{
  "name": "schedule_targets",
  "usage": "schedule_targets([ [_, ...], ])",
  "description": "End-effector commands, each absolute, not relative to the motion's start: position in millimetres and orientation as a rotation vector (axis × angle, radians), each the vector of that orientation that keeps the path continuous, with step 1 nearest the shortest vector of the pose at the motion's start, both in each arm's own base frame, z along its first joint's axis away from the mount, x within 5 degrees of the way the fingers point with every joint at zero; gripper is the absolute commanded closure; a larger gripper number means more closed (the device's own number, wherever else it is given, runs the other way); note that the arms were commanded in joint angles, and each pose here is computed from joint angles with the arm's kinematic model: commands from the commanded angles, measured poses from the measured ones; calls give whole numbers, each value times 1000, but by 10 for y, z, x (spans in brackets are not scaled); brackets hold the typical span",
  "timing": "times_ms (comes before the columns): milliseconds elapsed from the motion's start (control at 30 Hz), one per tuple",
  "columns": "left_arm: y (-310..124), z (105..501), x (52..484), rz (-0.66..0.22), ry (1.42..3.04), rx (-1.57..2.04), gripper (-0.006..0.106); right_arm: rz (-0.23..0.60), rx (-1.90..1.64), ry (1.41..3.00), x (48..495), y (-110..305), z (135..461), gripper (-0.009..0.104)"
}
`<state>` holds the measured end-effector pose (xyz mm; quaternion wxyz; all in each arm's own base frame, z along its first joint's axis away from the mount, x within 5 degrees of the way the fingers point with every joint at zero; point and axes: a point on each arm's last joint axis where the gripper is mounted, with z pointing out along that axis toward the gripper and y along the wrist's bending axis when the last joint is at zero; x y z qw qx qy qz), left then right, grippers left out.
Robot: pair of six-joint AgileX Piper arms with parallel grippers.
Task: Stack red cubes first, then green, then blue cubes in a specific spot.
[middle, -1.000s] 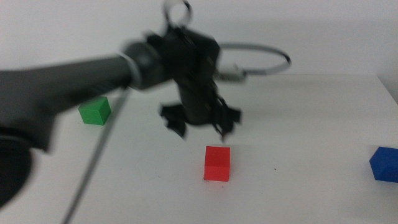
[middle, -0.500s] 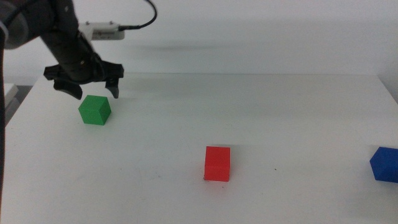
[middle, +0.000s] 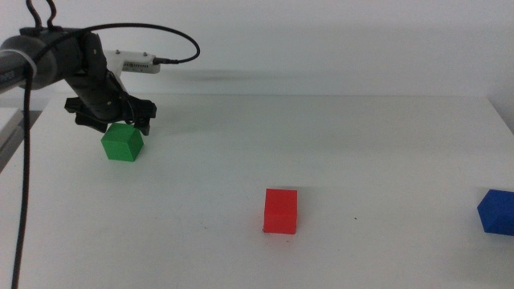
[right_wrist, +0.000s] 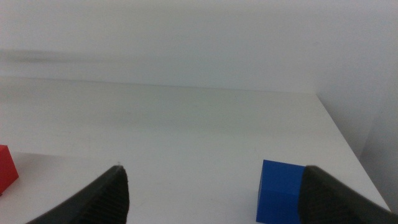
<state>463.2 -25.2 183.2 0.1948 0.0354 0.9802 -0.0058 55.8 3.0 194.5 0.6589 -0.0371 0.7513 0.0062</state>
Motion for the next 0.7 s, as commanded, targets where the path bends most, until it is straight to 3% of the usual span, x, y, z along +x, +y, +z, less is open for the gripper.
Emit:
schedule_targets([
  [0,-231,1826,4652,-8,2733,99,7,2,-82,1689,558,24,1943,2],
  [133,-224,1814,4642,3,2749,101,7,2,-82,1689,558,24,1943,2],
  [300,-222,1665,4641,5,2799,106,20,2,-82,1689,558,24,1943,2],
  [367,-224,1628,4642,3,2809,105,28,2,-82,1689,558,24,1943,2],
  [500,-228,1626,4617,-6,2836,99,59,2,-82,1689,558,24,1943,2],
  [667,-559,2067,4404,-133,2874,32,87,2,-82,1689,558,24,1943,2],
])
